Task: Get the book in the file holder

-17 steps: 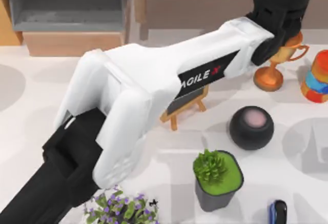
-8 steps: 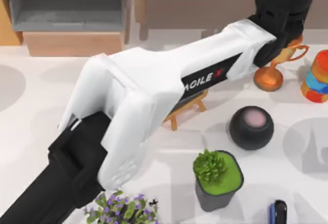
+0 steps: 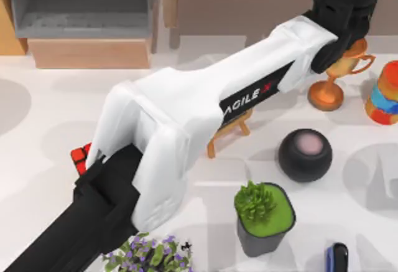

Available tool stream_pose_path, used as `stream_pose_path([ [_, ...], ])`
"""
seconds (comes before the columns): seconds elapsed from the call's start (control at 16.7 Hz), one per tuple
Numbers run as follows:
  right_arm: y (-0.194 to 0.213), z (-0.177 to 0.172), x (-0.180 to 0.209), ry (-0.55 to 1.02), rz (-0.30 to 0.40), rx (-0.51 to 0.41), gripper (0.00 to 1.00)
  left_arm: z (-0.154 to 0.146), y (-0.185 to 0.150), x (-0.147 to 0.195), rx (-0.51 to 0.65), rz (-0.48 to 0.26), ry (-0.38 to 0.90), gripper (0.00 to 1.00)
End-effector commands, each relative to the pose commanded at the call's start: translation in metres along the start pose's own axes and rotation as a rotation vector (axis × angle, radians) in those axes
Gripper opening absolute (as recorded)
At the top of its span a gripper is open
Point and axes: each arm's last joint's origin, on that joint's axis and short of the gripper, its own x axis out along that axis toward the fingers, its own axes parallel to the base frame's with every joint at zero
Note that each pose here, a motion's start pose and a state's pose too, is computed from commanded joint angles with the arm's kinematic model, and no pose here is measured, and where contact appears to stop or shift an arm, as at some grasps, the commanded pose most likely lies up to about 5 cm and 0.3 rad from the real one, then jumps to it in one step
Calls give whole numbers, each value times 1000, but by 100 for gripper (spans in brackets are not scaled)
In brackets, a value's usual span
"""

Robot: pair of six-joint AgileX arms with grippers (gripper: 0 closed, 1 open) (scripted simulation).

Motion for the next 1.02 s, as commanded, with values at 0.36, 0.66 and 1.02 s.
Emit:
stream_pose_path([
  [0.36, 0, 0, 0, 0, 0, 0, 100, 0, 0, 2, 0, 0, 0, 100],
  [0.66, 0, 0, 0, 0, 0, 0, 100, 0, 0, 2, 0, 0, 0, 62],
  [1.02, 0, 0, 0, 0, 0, 0, 100, 0, 0, 2, 0, 0, 0, 17],
])
